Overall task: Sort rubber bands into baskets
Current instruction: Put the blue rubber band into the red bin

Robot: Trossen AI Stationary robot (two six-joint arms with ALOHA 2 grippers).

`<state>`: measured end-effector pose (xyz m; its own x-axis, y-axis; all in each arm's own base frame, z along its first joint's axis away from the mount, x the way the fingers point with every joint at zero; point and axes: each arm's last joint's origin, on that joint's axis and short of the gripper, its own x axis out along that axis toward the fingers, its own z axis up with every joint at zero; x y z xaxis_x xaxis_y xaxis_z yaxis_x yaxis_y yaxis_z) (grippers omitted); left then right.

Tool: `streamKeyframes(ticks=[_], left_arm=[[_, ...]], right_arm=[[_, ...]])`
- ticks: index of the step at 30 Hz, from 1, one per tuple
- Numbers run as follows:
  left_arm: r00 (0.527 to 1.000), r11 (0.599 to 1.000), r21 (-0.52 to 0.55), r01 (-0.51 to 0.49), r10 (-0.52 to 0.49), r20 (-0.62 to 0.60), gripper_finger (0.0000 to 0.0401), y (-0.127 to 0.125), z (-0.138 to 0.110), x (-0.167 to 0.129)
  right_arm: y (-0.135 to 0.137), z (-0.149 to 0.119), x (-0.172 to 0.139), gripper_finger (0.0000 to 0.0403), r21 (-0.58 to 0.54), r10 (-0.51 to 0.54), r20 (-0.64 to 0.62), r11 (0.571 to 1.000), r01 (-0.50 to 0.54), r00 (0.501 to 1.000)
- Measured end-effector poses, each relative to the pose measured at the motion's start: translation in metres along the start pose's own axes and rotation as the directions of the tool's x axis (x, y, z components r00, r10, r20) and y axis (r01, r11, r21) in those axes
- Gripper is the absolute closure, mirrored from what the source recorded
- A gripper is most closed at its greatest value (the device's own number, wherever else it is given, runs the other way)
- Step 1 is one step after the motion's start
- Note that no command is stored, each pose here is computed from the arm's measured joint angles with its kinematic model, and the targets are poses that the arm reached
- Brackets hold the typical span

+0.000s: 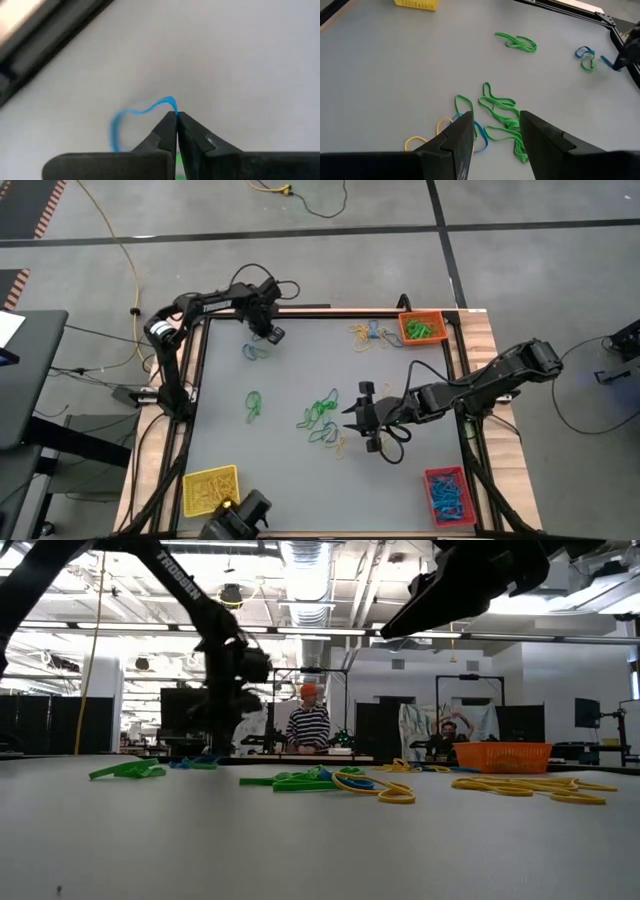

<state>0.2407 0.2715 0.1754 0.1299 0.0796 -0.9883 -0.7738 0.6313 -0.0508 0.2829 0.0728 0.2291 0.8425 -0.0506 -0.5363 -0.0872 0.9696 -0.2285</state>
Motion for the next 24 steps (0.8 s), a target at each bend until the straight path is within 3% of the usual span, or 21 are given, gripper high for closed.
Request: streamKeyframes(ticks=[6,12,17,24], left_arm=[[0.997,0.989,0.148,0.013,-0.024,0.077,0.0401,-0.044,0.019,-0.034],[0.982,0.937,0.344,0.061,-0.118,0.147,0.0401,-0.105,0.023,-0.069],[0.962,0.854,0.508,0.112,-0.22,0.158,0.0401,-0.162,0.01,-0.087],[0.943,0.682,0.717,0.145,-0.314,0.108,0.0401,-0.239,-0.034,-0.093]], right_arm=[[0.0,-0.003,0.0,0.0214,-0.003,0.001,-0.033,1.0,-0.001,0.999],[-0.001,-0.008,0.0,0.0214,-0.011,-0.007,-0.083,1.0,0.006,0.997],[-0.004,-0.013,0.0,0.0214,0.004,-0.016,-0.135,1.0,0.017,0.991],[-0.005,-0.02,-0.001,0.0214,0.041,-0.018,-0.199,0.999,0.027,0.98]])
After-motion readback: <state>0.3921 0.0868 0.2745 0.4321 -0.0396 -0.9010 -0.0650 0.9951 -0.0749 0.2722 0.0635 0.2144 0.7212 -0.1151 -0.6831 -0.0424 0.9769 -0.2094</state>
